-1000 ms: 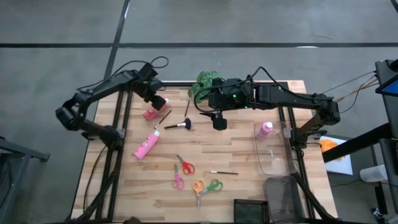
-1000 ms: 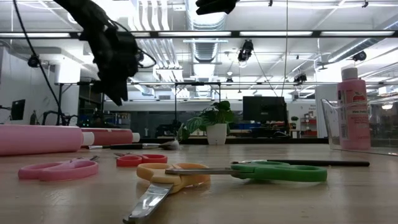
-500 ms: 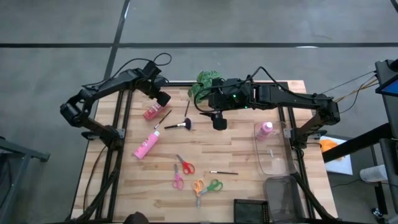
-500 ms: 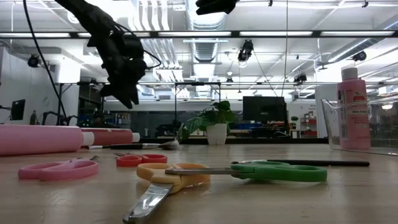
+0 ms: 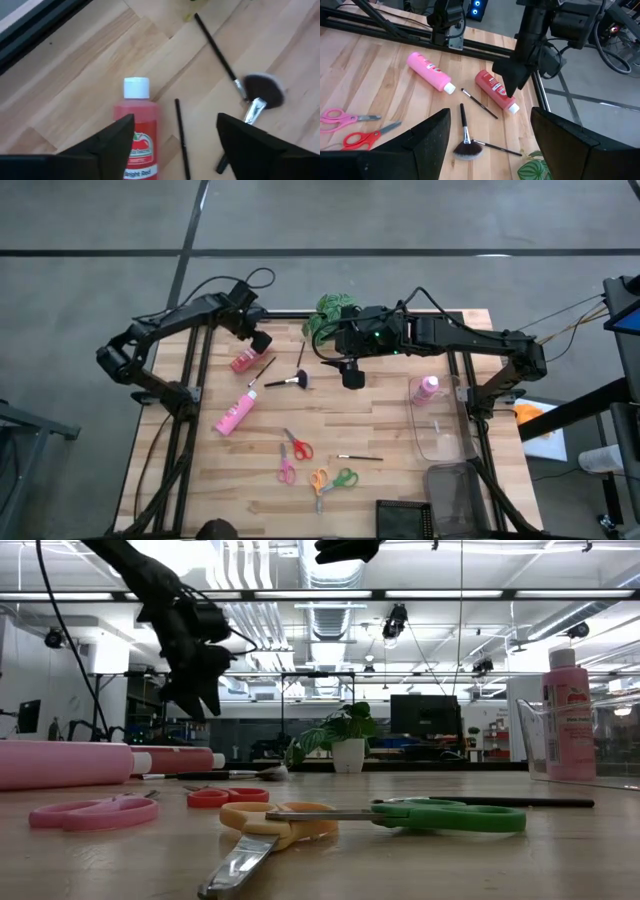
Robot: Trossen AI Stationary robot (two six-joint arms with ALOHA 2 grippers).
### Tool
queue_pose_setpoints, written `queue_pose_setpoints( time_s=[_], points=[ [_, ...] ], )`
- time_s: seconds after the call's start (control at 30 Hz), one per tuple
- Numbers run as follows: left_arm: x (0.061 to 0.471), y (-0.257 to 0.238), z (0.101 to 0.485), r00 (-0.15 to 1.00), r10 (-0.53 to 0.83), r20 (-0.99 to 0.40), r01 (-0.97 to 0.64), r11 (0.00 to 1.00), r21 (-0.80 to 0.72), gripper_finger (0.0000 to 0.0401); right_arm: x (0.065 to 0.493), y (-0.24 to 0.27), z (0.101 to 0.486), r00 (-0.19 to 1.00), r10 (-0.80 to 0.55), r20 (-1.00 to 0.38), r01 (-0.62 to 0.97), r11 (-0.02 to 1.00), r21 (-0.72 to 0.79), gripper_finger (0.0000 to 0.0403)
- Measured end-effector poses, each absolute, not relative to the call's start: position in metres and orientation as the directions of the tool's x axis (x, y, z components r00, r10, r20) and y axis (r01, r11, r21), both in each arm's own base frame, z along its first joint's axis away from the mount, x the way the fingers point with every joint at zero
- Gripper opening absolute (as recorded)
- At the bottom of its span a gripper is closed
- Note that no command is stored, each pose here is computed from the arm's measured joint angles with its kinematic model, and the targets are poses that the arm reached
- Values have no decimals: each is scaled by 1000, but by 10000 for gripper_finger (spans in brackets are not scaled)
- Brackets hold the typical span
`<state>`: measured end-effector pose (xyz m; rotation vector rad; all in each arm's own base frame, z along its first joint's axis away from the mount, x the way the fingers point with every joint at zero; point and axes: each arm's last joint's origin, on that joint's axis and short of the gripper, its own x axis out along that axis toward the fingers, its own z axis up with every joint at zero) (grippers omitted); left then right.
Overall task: Pick & Place Paint Supplies
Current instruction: Put the red paint bottle into the transparent bin
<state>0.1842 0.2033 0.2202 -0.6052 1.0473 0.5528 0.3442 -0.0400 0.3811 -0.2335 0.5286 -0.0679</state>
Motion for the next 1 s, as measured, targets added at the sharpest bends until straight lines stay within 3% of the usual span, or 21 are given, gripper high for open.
queue_pose_setpoints(
  time_s=[0.27, 0.8, 1.0],
  points=[
    [180, 204, 205, 346, 209, -915, -688, 720, -95, 342, 344, -40, 381, 862, -124, -492, 4, 971, -238, 274],
    [167, 189, 159, 326, 196, -925, -718, 688, -108, 342, 344, -40, 381, 862, -125, -491, 5, 971, -238, 274],
    [160, 181, 147, 302, 167, -939, -728, 676, -114, 319, 344, -40, 381, 862, -125, -492, 5, 971, -238, 274]
  ],
)
